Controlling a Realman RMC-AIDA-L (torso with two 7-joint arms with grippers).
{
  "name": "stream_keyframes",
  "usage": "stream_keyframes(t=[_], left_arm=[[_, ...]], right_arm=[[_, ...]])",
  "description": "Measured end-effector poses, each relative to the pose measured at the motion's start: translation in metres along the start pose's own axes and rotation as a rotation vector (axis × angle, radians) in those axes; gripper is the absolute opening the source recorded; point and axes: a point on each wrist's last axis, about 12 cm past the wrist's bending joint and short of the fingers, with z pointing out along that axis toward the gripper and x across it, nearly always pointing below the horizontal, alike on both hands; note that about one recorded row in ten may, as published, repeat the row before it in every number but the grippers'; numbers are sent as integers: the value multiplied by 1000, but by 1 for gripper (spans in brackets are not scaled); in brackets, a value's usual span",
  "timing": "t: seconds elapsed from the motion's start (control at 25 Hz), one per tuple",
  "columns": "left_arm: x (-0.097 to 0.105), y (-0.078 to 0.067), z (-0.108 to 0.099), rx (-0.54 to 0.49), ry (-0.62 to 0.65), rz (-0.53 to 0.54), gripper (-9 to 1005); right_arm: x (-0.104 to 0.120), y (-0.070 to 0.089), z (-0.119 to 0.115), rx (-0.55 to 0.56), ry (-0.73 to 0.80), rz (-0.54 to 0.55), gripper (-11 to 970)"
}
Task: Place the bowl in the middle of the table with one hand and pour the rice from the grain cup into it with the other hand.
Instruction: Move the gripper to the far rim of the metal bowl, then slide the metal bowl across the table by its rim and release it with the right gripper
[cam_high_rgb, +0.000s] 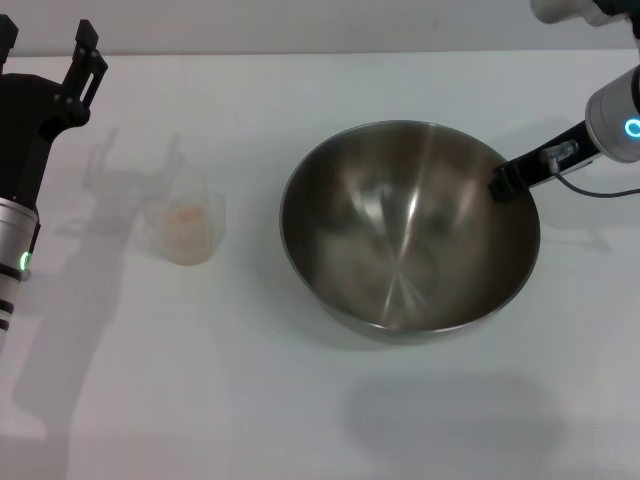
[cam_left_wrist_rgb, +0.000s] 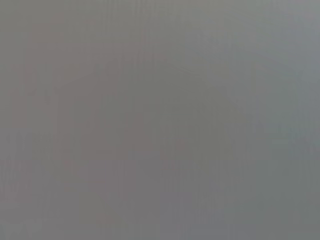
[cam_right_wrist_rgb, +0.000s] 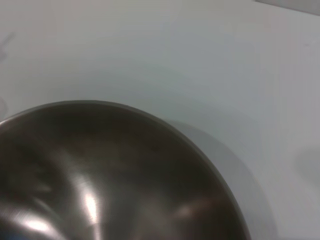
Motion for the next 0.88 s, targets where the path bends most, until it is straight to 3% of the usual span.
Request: stream_keyframes(t=[0.12, 0.52, 0.88], left_arm=[[0, 0, 0, 0, -1, -1, 830], [0, -1, 0, 1, -2, -5, 830], [0, -2, 0, 1, -5, -6, 831]], right_arm=[[-2, 1, -2, 1, -10, -6, 36], [-14, 7, -19, 5, -111, -34, 21], [-22, 23, -16, -93, -177, -56, 24]])
